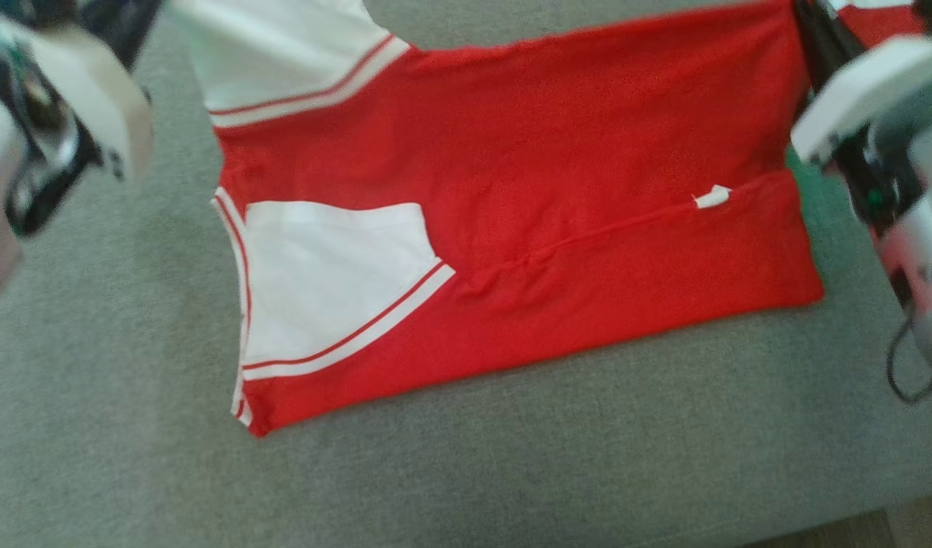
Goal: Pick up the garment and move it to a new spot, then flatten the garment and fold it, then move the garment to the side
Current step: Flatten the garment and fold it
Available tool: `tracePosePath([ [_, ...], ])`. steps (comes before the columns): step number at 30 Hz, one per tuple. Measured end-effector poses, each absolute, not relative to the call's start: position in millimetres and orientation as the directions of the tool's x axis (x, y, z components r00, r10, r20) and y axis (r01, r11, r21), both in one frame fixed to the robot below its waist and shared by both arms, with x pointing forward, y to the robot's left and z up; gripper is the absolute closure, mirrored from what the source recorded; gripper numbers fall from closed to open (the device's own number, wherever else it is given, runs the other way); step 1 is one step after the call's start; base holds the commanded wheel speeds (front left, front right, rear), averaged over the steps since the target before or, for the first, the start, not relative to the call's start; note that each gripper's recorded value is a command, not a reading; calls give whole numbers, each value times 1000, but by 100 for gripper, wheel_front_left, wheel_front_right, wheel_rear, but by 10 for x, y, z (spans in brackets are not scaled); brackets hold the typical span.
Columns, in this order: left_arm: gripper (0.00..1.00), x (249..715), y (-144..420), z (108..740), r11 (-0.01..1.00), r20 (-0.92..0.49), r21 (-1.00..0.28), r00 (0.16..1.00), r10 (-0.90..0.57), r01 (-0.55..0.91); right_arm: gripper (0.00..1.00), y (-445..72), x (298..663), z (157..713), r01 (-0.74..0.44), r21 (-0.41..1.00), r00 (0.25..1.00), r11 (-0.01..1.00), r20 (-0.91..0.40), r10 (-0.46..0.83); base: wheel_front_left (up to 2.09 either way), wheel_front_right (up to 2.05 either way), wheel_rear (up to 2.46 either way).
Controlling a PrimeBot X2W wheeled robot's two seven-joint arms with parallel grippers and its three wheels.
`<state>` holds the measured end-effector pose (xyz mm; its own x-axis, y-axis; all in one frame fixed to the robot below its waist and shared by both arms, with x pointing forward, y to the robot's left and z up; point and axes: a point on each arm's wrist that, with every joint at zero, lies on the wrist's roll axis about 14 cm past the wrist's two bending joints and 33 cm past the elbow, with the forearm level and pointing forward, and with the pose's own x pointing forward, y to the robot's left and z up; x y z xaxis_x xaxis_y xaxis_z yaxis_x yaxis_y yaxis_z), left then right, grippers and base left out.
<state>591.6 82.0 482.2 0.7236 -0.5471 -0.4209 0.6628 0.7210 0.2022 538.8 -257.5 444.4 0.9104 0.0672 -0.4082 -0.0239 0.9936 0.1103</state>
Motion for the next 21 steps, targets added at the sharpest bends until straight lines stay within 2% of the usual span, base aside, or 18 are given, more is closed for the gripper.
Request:
tracePosePath([
  [5,100,5544,981,4654,735,-431,170,720,-544,656,100,-2619,5134,4259,-19,125,896,992,-439,72,0,0,0],
  [12,100,5082,1094,4553,762,-433,115,723,-539,637,100,-2618,4966,4187,-41,125,893,991,-441,93,0,0,0],
  [21,100,4466,1174,4301,795,-497,20,696,-518,606,100,-2569,4650,3903,-49,148,861,988,-495,117,0,0,0],
])
